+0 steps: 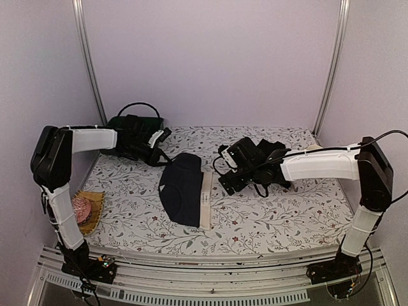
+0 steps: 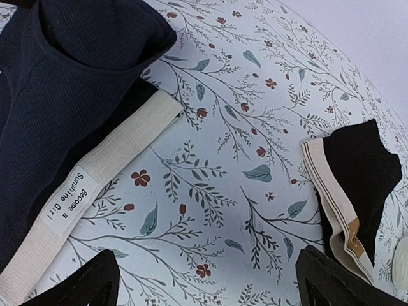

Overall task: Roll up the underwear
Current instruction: Flatten out the underwear at the center of the board.

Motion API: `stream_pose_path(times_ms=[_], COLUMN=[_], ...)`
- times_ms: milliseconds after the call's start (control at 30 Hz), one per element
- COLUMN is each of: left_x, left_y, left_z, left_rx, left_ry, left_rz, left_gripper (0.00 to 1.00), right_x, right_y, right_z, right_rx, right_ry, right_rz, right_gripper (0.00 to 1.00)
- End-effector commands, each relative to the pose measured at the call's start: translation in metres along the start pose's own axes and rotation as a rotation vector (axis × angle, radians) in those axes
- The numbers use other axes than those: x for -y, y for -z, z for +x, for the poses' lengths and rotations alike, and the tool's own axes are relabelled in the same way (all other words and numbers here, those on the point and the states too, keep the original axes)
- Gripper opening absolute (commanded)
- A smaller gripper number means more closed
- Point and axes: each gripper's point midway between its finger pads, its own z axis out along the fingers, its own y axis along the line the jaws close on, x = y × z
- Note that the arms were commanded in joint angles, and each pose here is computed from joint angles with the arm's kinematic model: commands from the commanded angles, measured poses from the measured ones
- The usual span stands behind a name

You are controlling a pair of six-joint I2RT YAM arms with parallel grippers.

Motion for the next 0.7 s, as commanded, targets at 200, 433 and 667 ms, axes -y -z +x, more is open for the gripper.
stream_pose_path(times_ms=[200,433,667], left_x=[-0.059,-0.090,-0.109], left_y=[0.039,0.047,0.043], left_z=[0.047,0.062,0.071], left_rx=[-0.065,-0.085,-0.118], left_ry=[0.093,0.107,0.112], left_rz=[-0.294,-0.438,-0.489], left_gripper=[0.00,0.00,0.44], right_x=[-0.019,-0.030,-0.033], right_y=[-0.055,-0.115,-0.157], right_z=[-0.065,-0.071,-0.048], right_rx=[0.035,-0.037,-0.115], right_ry=[-0.103,-0.096,-0.134], right_rz=[-0.198,-0.263,-0.360], right_gripper=[0.99,0.99,0.98])
